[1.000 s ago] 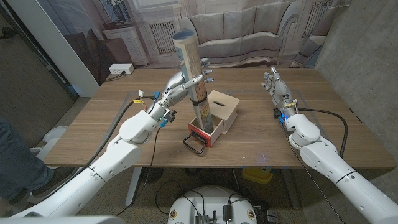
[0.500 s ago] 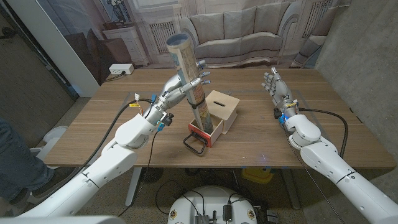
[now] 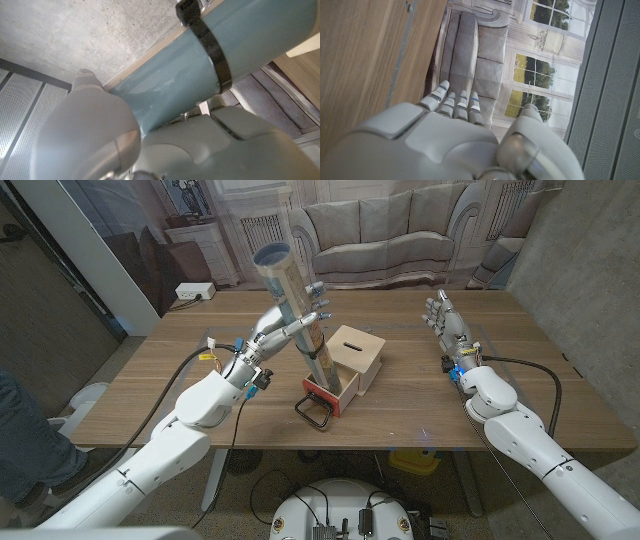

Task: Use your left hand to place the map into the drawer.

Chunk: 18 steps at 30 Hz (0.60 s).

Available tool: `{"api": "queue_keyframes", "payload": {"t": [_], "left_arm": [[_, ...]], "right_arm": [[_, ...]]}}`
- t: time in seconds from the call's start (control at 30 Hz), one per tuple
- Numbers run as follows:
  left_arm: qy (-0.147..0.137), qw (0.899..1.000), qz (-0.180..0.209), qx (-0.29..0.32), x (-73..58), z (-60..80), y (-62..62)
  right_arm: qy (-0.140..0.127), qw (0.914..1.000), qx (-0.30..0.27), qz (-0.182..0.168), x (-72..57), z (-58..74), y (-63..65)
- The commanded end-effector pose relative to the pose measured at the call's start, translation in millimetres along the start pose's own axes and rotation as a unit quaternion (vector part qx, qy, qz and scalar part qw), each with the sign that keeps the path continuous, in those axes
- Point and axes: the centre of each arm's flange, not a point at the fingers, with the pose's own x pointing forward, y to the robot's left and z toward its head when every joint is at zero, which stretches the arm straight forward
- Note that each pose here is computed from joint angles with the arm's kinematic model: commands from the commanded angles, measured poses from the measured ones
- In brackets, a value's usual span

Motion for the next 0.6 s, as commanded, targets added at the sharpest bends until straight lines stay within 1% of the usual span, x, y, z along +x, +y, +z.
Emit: {"api": "queue_keyframes", "payload": {"t": [0.03,0.23,0.6], "left_arm": [[-0.002,1.0,0.016,0.025,-19.3,12.6,-1.3],[-0.006,0.999,0.02,0.034,-24.5,17.7,-0.7],[-0.009,0.999,0.023,0.039,-28.0,19.9,-0.6]], "right_arm": [[-0.001,1.0,0.003,0.0,-2.0,-1.4,0.7],[-0.001,1.0,0.003,0.001,-2.2,-2.8,1.3],[-0.001,1.0,0.003,0.0,-0.8,-2.8,2.4]]}}
